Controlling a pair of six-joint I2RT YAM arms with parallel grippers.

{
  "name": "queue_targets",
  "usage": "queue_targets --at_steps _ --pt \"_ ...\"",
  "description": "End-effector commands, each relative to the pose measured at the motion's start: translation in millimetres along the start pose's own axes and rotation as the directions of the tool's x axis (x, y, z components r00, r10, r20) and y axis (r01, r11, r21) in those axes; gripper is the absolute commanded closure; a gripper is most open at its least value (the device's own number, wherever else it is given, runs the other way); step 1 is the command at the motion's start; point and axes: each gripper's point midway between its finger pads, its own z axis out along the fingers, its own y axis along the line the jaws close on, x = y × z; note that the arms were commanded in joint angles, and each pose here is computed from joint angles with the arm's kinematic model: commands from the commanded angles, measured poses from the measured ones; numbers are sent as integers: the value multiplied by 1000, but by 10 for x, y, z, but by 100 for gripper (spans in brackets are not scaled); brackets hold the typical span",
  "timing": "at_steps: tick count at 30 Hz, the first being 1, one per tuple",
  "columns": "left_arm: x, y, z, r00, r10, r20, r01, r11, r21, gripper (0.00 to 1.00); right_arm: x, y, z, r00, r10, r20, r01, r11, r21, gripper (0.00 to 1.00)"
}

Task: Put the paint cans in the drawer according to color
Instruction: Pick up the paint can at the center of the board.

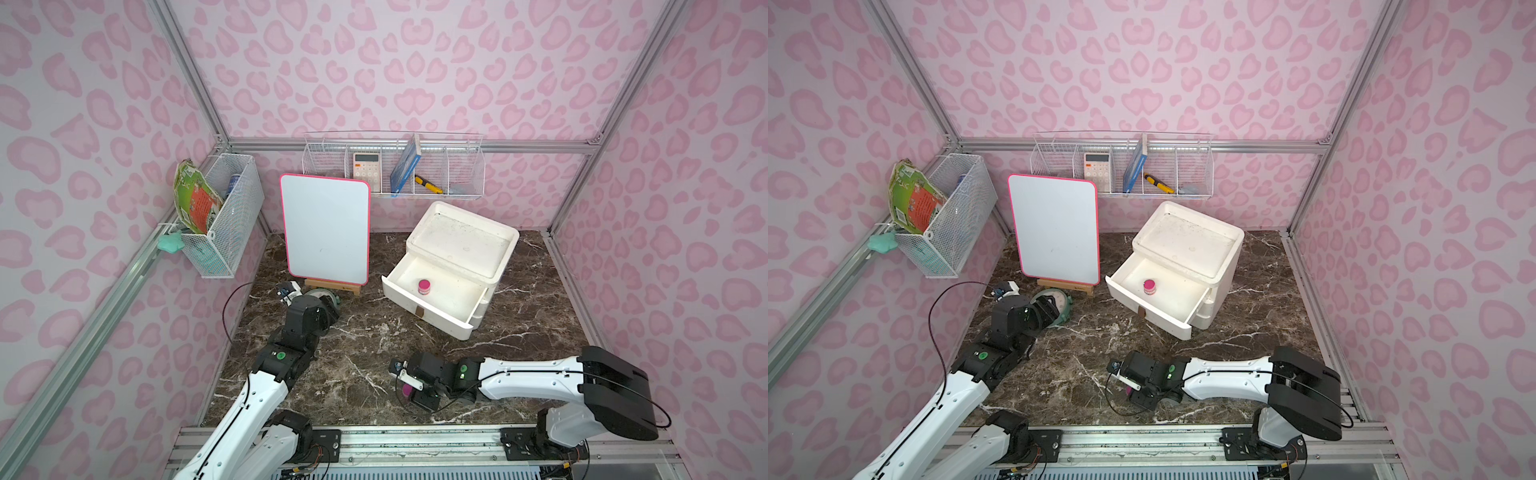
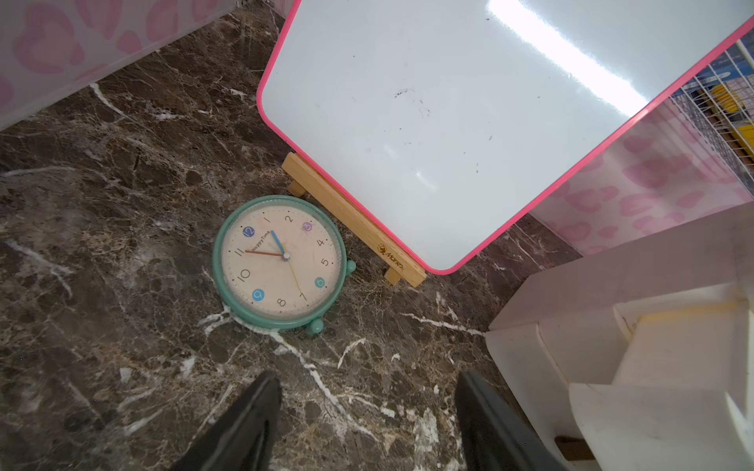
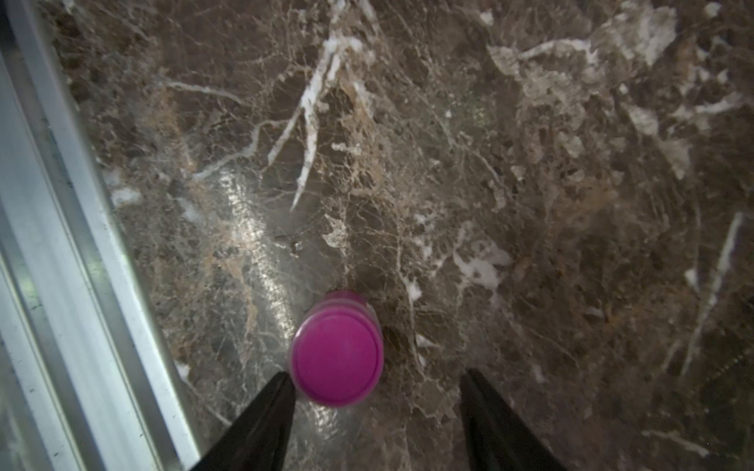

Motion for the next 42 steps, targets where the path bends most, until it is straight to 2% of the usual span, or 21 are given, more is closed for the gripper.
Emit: queue_targets --at_steps 1,9,20,26,31,35,37,39,42 --pt "-2 43 -19 1000 2 -2 -2 1000 -23 27 -76 -2 20 999 21 28 -21 1000 -11 38" --pt "5 53 -17 1000 4 -5 -4 1000 -28 28 -139 102 132 999 5 36 -2 998 -68 43" --pt "-10 75 -45 1000 10 -1 -10 999 -38 28 -181 104 182 999 -4 37 6 998 -67 67" --pt "-20 80 -55 1000 9 3 -9 999 -39 28 -326 91 28 997 -12 78 17 998 -65 74" --pt "-17 80 -52 1000 14 2 -14 999 -42 28 -796 -74 -434 974 -17 224 20 1000 -10 74" --pt "-9 102 -48 1000 24 2 -24 998 -51 28 -1227 -535 -1042 926 73 370 -121 987 107 76" --pt "-8 102 -51 1000 27 1 -27 998 -50 29 -1367 -731 -1341 906 67 417 -150 974 169 77" --pt "-15 103 -52 1000 31 4 -30 998 -52 29 -1426 -957 -1589 894 78 440 -196 953 229 79" --pt "-29 107 -72 999 50 12 -49 997 -54 29 -1378 -1443 -1858 875 189 445 -340 896 287 80"
